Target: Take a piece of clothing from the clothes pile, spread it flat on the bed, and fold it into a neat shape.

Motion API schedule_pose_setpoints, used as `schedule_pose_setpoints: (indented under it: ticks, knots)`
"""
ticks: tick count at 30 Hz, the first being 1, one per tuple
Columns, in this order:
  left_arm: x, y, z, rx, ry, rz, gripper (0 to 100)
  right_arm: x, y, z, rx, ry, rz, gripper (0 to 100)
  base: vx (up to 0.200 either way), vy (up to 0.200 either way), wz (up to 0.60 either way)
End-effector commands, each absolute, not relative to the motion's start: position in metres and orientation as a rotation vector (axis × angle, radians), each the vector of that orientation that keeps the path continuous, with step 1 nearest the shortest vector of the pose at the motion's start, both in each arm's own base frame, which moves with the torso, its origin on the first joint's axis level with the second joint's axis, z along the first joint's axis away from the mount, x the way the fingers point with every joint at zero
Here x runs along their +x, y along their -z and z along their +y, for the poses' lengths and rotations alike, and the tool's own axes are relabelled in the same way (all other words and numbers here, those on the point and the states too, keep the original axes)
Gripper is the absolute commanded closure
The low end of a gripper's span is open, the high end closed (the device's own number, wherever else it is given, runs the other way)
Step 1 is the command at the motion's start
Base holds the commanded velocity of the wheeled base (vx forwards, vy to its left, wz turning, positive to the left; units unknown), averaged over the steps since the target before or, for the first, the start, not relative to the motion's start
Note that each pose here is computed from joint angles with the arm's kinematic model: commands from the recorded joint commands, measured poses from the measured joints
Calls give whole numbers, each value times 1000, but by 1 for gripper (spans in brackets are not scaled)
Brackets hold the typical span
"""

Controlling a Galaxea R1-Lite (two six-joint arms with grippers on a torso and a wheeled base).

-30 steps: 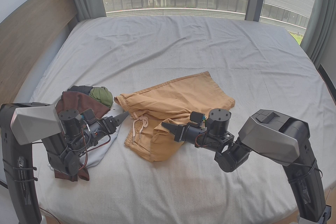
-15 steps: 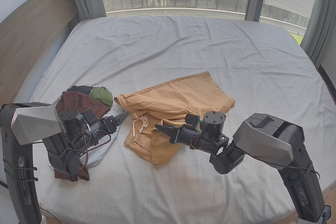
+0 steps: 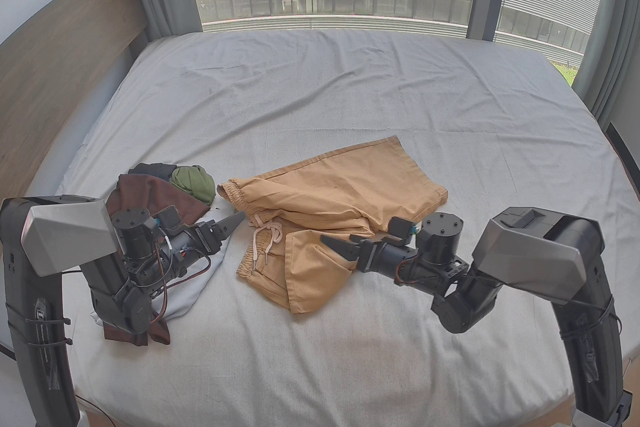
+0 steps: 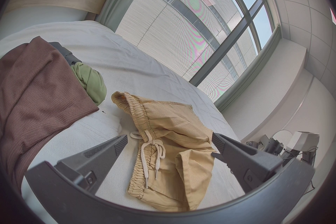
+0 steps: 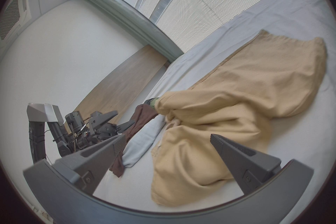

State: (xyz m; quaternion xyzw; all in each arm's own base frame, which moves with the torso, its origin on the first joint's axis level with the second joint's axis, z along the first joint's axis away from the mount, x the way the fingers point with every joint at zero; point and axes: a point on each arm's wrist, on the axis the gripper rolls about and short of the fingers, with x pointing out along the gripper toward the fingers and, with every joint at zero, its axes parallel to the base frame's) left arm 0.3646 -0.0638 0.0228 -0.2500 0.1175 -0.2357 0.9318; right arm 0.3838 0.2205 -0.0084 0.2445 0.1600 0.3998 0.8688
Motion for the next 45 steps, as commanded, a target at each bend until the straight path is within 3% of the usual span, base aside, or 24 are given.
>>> schedule_pose_setpoints:
  ticks: [1,8,21,45]
  knots:
    - [365,-24,-64,-512,483,236,0,383,-3,175,506,-734,284,0,0,0,0]
    - [366,-23,-65,-511,486,237,0,383,31,143,513,-640,315,0,0,0,0]
    - [366,-22,-64,-512,482,239,0,378,67,142,466,-601,387,0,0,0,0]
    - [366,-19,-65,-511,483,247,0,339,66,204,401,-782,445,0,0,0,0]
